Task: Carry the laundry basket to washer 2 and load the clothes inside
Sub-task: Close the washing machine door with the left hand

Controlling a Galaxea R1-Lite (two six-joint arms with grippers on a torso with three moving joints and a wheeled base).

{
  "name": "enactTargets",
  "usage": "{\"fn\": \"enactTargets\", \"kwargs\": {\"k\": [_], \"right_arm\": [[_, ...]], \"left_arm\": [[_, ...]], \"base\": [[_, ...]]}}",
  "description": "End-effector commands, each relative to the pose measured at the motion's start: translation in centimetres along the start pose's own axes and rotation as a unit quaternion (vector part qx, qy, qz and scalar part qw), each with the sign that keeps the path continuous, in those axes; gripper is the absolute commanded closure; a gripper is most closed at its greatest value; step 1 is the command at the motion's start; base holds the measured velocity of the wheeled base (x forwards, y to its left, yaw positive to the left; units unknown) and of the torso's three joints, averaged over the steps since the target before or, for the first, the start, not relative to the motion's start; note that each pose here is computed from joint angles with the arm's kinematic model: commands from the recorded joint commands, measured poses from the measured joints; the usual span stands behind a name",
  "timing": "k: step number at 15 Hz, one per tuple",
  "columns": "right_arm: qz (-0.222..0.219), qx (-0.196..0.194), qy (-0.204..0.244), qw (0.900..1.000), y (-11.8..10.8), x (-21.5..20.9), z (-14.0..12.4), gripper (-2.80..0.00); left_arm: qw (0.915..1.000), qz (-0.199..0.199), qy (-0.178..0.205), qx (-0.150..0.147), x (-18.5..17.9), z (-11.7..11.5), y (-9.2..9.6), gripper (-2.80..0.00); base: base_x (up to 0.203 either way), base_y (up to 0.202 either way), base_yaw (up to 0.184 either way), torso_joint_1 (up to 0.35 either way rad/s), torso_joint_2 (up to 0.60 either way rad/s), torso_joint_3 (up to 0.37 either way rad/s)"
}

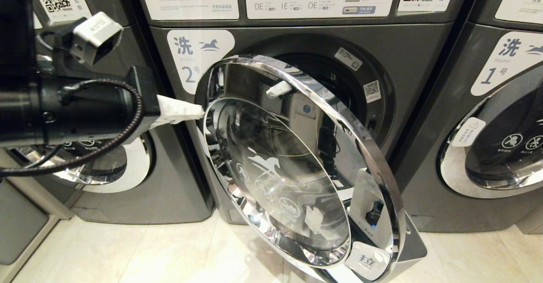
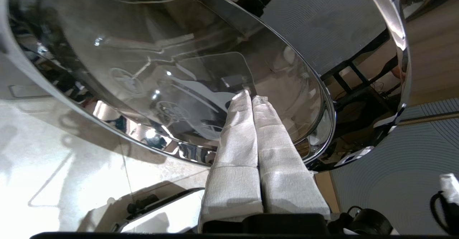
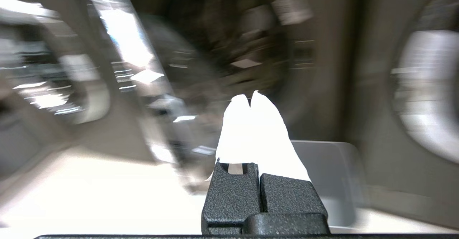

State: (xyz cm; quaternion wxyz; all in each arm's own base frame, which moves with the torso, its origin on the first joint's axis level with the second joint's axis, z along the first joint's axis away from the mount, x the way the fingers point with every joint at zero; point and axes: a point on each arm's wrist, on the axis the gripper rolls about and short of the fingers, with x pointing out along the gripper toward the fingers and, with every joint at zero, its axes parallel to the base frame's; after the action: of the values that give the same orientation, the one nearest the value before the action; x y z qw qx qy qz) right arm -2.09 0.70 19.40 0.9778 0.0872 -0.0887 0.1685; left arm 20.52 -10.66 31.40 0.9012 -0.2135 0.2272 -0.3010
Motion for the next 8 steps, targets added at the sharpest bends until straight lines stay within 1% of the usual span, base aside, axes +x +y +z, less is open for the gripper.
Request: {"fn": "enactTargets", "kwargs": {"k": [1, 2, 3, 5, 6, 7, 8], "right_arm": [[0.072, 0.060, 0.095, 0.991, -0.6, 5.5, 4.0, 0.00], [0.112, 0.086, 0.128, 0.982, -0.8, 7.4, 5.2, 0.00], [0.151, 0.111, 0.161, 0.969, -1.0, 9.2, 5.9, 0.00], [0.231, 0.158, 0.222, 0.934, -1.3, 12.1, 6.7, 0.00], [0.268, 0.177, 0.248, 0.914, -1.1, 13.2, 6.6, 0.00], [0.298, 0.188, 0.269, 0.896, -0.7, 13.8, 6.2, 0.00], [0.320, 0.196, 0.289, 0.881, -0.3, 14.6, 5.8, 0.00]], "left_arm": [[0.9995, -0.021, 0.018, -0.012, 3.5, 0.1, -0.6, 0.00], [0.9991, -0.037, 0.009, -0.019, 4.7, 0.8, -1.3, 0.00], [0.9985, -0.050, 0.003, -0.025, 5.9, 1.4, -2.0, 0.00], [0.9972, -0.070, -0.005, -0.026, 8.6, 2.4, -3.1, 0.00], [0.9967, -0.077, -0.009, -0.025, 9.7, 2.8, -3.6, 0.00], [0.9964, -0.080, -0.010, -0.025, 10.5, 3.0, -3.9, 0.00], [0.9965, -0.078, -0.010, -0.026, 11.0, 3.0, -4.0, 0.00]], "base": [[0.000, 0.000, 0.000, 0.000, 0.00, 0.000], [0.000, 0.000, 0.000, 0.000, 0.00, 0.000], [0.000, 0.000, 0.000, 0.000, 0.00, 0.000], [0.000, 0.000, 0.000, 0.000, 0.00, 0.000], [0.000, 0.000, 0.000, 0.000, 0.00, 0.000], [0.000, 0.000, 0.000, 0.000, 0.00, 0.000], [0.000, 0.000, 0.000, 0.000, 0.00, 0.000]]}}
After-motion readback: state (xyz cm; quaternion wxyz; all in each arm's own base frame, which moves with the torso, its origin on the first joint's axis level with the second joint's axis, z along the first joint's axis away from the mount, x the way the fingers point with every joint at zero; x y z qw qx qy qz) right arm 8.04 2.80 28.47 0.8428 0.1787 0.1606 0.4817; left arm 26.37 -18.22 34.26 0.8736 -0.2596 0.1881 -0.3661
